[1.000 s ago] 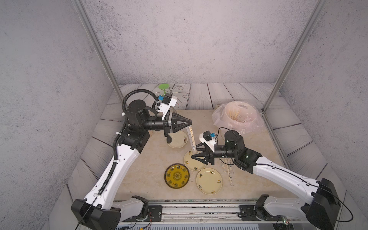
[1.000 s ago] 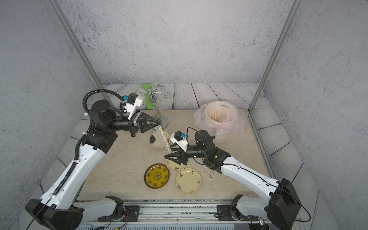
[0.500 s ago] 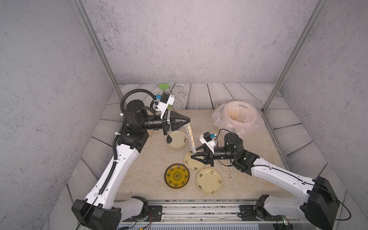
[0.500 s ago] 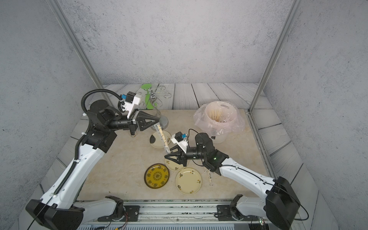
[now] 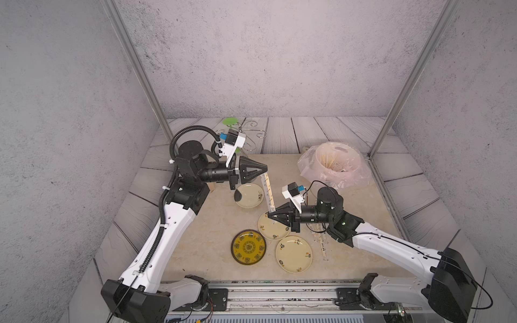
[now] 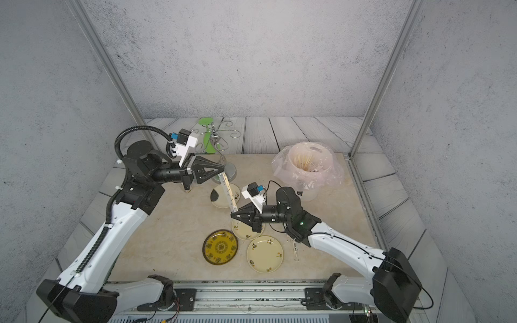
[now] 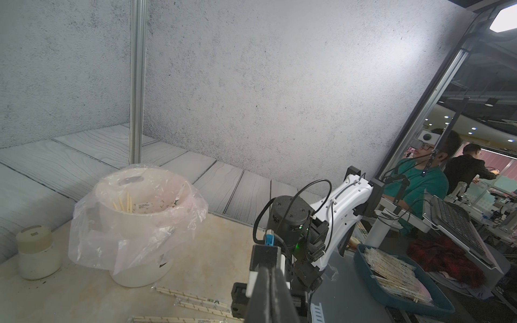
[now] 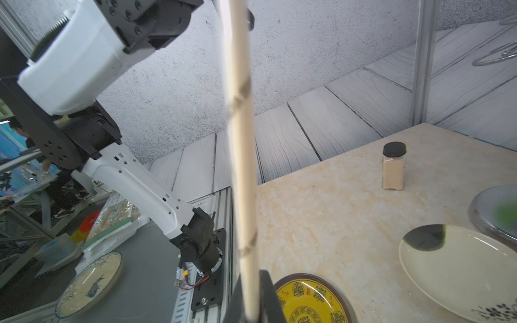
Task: Remove the packaging of disposable chopsticks
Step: Remove the packet bag from the disposable chopsticks.
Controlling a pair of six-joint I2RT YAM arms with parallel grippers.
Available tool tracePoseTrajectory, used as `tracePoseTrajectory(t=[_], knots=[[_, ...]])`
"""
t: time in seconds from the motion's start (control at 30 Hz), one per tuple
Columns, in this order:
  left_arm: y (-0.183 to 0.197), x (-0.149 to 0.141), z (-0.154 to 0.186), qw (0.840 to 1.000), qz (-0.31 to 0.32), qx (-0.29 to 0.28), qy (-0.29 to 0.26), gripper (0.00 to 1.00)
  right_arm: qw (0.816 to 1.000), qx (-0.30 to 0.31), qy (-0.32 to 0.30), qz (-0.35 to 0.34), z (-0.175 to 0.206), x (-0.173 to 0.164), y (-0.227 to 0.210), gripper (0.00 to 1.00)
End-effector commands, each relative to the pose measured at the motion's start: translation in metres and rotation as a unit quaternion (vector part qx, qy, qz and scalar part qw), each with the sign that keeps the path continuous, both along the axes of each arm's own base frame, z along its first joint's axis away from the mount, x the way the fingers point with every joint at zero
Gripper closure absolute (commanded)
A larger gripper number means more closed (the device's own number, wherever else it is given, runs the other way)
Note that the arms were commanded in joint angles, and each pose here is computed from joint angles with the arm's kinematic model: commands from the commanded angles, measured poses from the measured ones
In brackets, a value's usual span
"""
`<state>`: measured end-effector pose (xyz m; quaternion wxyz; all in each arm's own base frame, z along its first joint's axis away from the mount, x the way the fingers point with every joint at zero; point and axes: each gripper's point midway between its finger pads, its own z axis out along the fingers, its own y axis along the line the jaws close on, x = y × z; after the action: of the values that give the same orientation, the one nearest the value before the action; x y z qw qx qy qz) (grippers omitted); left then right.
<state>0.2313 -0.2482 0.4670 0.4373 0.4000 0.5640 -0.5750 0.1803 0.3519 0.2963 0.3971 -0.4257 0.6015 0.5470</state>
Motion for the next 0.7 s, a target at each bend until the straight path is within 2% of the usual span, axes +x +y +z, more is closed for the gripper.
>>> tracePoseTrajectory(t=[0.0,0.1,0.17,0.2,0.3,0.43,0.47,0.67], knots=[[0.004,-0.002,0.006,1.000,0.009,-0.007,-0.022,1.00,1.000,-0.002,0.007,-0.001,0.001,-0.004,-0.003,1.00],[0.006,-0.003,0.008,0.999,0.027,-0.008,-0.039,1.00,1.000,-0.016,0.007,-0.011,-0.004,-0.005,-0.007,1.00],[0.009,-0.001,0.010,0.998,0.041,-0.008,-0.042,0.65,1.000,-0.023,0.002,-0.013,-0.004,-0.007,-0.011,1.00],[0.010,-0.002,0.011,0.998,0.043,-0.010,-0.044,0.55,0.999,-0.028,0.002,-0.018,-0.005,-0.007,-0.013,1.00],[0.014,0.000,0.013,0.997,0.059,-0.018,-0.047,0.30,0.998,-0.039,0.001,-0.039,-0.007,-0.005,-0.020,1.00],[0.012,0.005,0.005,0.997,0.059,-0.025,-0.031,0.05,0.997,-0.048,0.006,-0.052,-0.010,-0.008,-0.028,1.00],[0.010,0.007,0.003,0.998,0.055,-0.030,-0.025,0.01,0.997,-0.050,0.007,-0.055,-0.011,-0.008,-0.029,1.00],[-0.003,0.017,-0.009,0.999,0.042,-0.033,0.009,0.01,0.996,-0.050,0.009,-0.075,-0.013,-0.008,-0.036,1.00]])
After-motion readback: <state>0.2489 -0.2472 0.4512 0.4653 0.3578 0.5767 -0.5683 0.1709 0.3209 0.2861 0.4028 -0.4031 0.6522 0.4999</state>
